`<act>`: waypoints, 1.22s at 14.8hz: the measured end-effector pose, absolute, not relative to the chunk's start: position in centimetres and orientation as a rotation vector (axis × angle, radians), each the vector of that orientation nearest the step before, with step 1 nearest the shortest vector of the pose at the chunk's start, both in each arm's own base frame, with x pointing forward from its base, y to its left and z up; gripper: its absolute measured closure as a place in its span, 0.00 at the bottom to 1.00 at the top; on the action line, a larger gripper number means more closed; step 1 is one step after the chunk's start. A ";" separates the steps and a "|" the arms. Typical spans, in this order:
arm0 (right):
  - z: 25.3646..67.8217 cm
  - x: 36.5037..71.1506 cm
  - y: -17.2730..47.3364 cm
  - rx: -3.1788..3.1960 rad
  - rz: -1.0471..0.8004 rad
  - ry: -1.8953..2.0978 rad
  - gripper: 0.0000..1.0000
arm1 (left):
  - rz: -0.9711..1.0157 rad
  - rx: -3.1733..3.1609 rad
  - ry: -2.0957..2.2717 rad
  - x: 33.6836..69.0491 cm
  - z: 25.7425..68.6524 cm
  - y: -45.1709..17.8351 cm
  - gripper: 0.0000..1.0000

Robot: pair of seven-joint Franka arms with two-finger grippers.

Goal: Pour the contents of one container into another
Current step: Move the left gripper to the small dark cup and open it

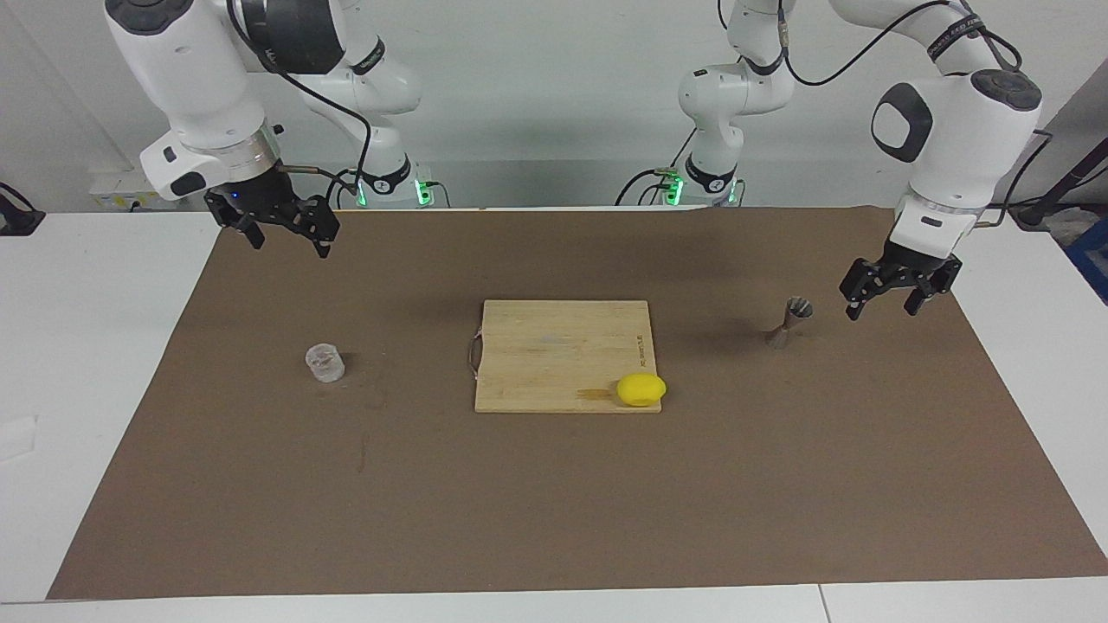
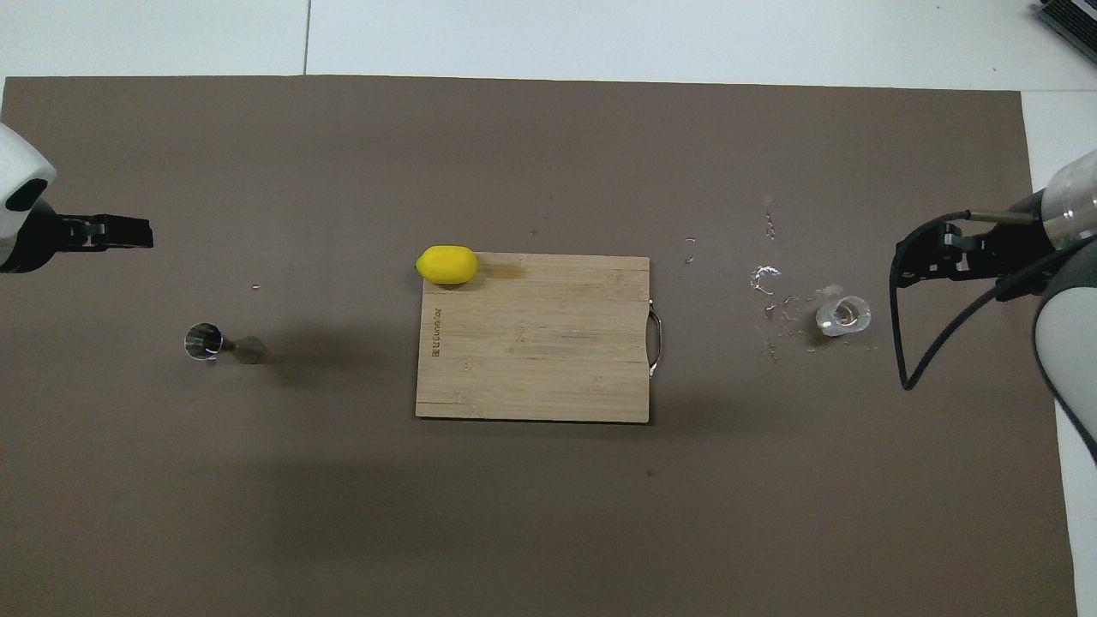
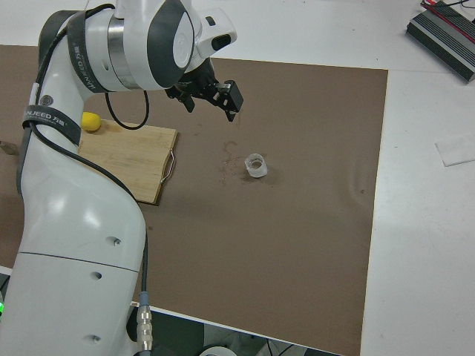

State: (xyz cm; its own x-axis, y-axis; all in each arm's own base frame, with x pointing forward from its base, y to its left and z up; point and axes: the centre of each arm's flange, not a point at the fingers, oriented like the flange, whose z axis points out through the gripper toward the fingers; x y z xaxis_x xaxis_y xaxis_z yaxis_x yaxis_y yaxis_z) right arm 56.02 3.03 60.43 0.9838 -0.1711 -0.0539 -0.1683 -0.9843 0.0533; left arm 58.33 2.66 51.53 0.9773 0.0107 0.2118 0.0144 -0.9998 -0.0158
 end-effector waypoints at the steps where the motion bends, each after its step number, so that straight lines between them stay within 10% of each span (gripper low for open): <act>1: 60.4 56.0 3.0 3.080 -0.090 -0.264 0.00 | -0.352 -3.103 -0.032 58.4 51.4 3.1 0.00; 18: 60.4 56.0 3.0 3.080 -0.090 -0.264 0.00 | -0.027 -3.263 -0.129 55.2 49.8 5.5 0.00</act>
State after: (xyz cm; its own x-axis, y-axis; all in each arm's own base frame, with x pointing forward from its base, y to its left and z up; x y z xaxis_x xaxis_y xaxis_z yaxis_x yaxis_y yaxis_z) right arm 56.02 3.03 60.43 0.9838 -0.1711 -0.0540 -0.1683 -0.9843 0.0533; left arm 55.20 5.49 49.83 0.9968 0.0795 0.0116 0.0775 -0.9892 0.1244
